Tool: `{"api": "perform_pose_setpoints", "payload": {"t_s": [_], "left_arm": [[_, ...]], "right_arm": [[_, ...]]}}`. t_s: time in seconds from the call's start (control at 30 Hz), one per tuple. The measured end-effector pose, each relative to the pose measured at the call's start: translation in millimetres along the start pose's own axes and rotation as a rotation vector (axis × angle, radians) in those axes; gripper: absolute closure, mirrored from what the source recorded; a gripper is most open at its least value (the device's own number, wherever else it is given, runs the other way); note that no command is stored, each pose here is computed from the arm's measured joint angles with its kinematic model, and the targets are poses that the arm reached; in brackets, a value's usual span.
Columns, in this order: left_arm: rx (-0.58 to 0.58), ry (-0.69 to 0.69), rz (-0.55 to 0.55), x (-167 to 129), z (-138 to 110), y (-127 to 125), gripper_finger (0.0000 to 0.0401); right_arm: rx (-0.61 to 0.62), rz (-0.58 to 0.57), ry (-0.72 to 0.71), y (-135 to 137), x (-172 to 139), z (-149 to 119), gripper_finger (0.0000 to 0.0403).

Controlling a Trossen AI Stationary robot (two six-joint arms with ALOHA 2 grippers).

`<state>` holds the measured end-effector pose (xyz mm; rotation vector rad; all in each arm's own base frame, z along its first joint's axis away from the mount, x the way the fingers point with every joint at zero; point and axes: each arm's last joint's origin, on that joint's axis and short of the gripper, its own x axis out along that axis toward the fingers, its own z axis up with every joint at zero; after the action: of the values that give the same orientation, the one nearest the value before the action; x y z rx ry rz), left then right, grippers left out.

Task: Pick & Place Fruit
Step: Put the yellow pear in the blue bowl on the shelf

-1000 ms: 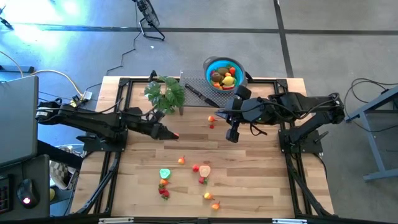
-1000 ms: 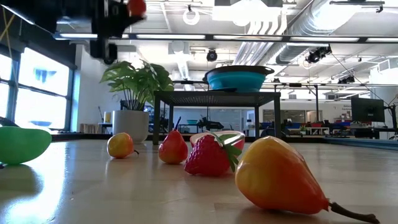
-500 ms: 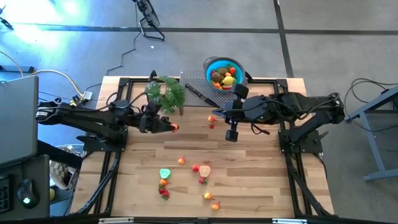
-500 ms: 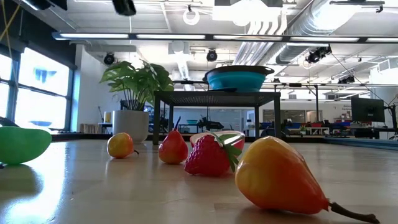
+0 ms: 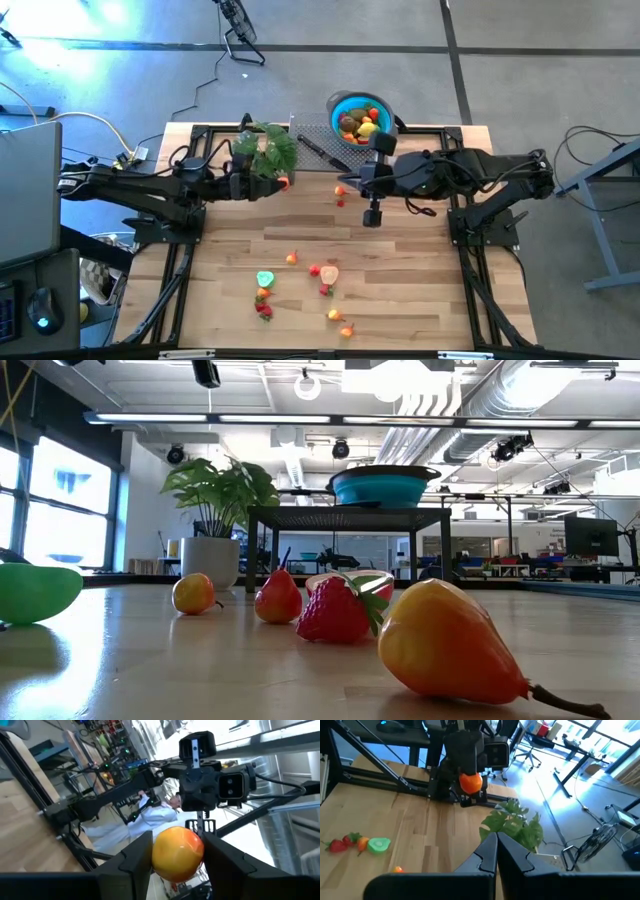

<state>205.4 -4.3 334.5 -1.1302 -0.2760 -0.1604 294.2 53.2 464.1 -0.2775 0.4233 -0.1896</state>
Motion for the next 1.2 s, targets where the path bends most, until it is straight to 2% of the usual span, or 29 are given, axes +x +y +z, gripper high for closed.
{"api": "perform_pose_setpoints", "payload": {"t_s": [0.37,0.5,0.6,0.87,0.97,1.07,1.2], "left_arm": [[0.039,-0.026,0.006,0.0,0.9,-0.2,0.0247],[0.051,-0.047,0.016,0.0,1.6,0.0,0.0247],[0.051,-0.067,0.026,-0.1,2.2,0.3,0.0247],[0.056,-0.083,0.032,-0.1,2.7,0.3,0.0247],[0.069,-0.084,0.029,-0.2,2.8,0.0,0.0247],[0.075,-0.086,0.026,-0.2,3.0,-0.3,0.0247],[0.076,-0.082,0.023,-0.1,2.8,-0.4,0.0246]], "right_arm": [[-0.012,-0.024,-0.065,-1.2,7.8,6.7,0.0399],[0.003,-0.039,-0.083,-5.5,8.5,8.4,0.0381],[0.002,-0.027,-0.084,-5.7,8.8,8.2,0.0346],[0.012,0.071,-0.096,3.2,27.7,8.1,0.0202],[0.018,0.087,-0.081,6.5,37.4,5.8,0.016],[0.05,0.08,-0.07,7.6,44.9,4.5,0.0133],[0.068,0.085,-0.042,14.0,58.0,0.6,0.0118]]}}
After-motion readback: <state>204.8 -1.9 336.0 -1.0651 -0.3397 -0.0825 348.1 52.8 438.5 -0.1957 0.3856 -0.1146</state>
